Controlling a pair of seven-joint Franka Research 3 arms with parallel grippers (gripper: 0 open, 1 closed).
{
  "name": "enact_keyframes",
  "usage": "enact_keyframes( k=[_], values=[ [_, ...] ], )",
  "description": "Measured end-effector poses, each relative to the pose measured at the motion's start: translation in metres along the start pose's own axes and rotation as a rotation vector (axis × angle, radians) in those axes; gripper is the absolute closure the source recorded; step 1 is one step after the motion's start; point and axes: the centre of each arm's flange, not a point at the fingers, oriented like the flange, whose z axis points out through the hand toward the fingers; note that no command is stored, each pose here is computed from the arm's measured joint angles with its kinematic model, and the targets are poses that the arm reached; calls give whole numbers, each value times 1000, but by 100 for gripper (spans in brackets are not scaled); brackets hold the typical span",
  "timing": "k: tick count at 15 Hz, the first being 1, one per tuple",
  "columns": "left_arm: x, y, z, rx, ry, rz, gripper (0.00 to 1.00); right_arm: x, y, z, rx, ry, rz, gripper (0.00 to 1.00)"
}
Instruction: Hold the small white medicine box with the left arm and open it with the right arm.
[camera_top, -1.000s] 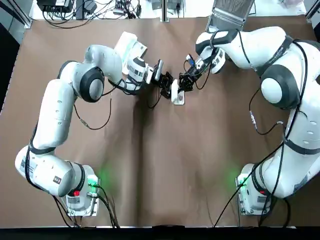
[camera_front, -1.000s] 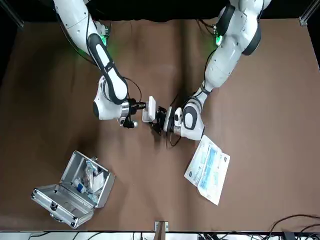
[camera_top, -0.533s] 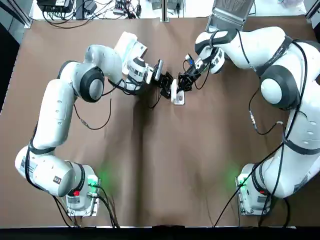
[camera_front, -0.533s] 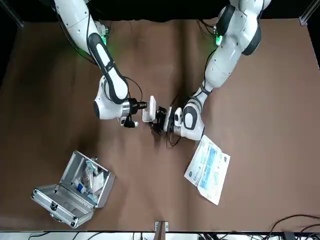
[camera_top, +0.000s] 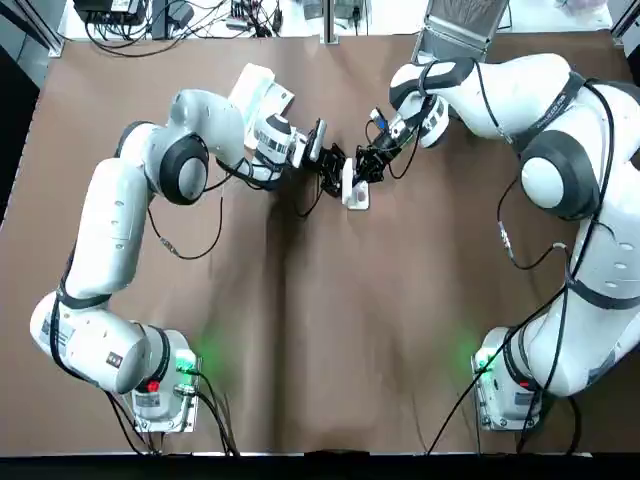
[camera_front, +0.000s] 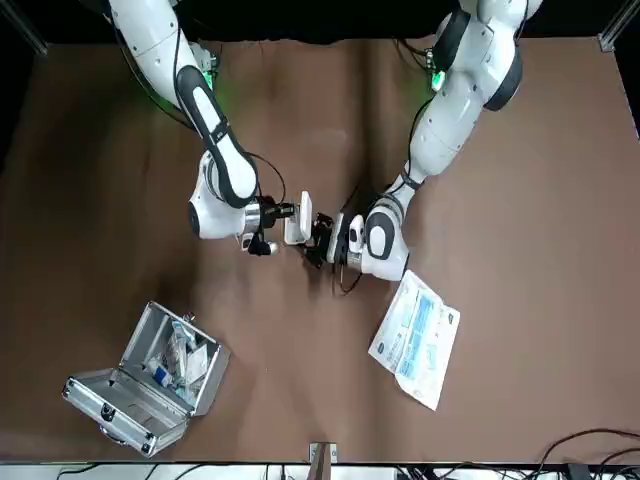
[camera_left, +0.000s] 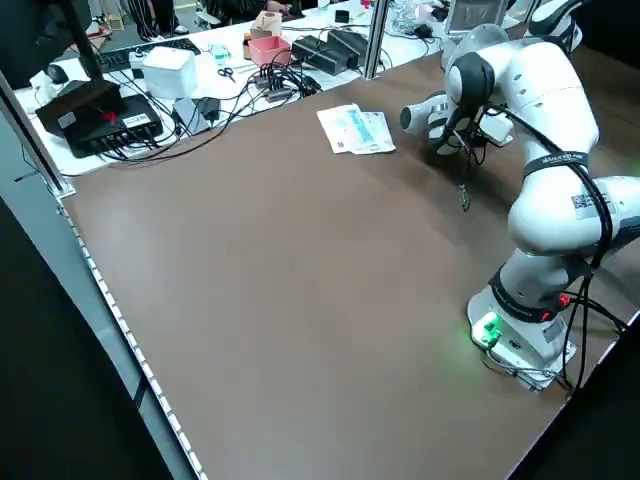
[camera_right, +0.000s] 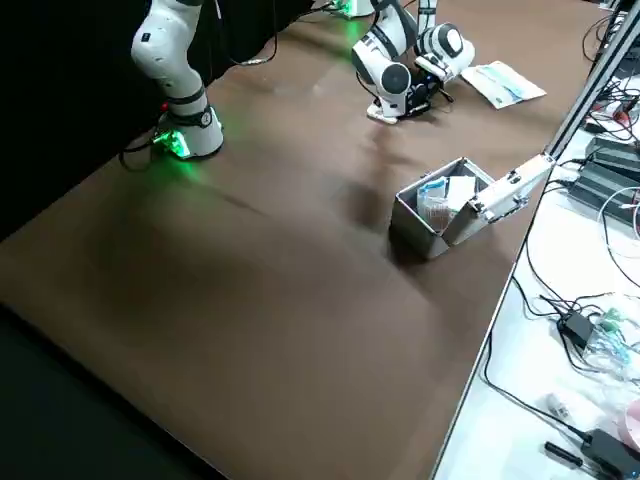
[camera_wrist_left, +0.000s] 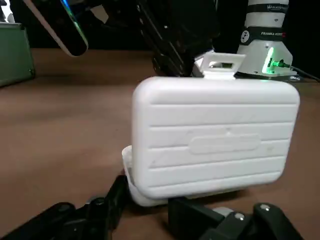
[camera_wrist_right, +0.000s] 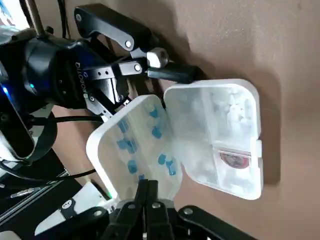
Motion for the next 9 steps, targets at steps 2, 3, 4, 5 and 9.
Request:
enact_keyframes(
  k=[2,3,4,5,9],
  values=[
    [0,0,0,0,0,0,56,0,0,0,2,0,1,99],
    [0,0,0,0,0,1,55,-1,-3,2,7,-1,2,99],
    [0,0,0,1,0,1,55,-2,-4,4,9,-1,0,99],
    [0,-1,-2,3,-1,1,50,-3,-6,5,10,-1,-2,99],
    [-2,-10,-16,32,-9,0,16,-4,-13,8,19,-2,-7,99]
  ],
)
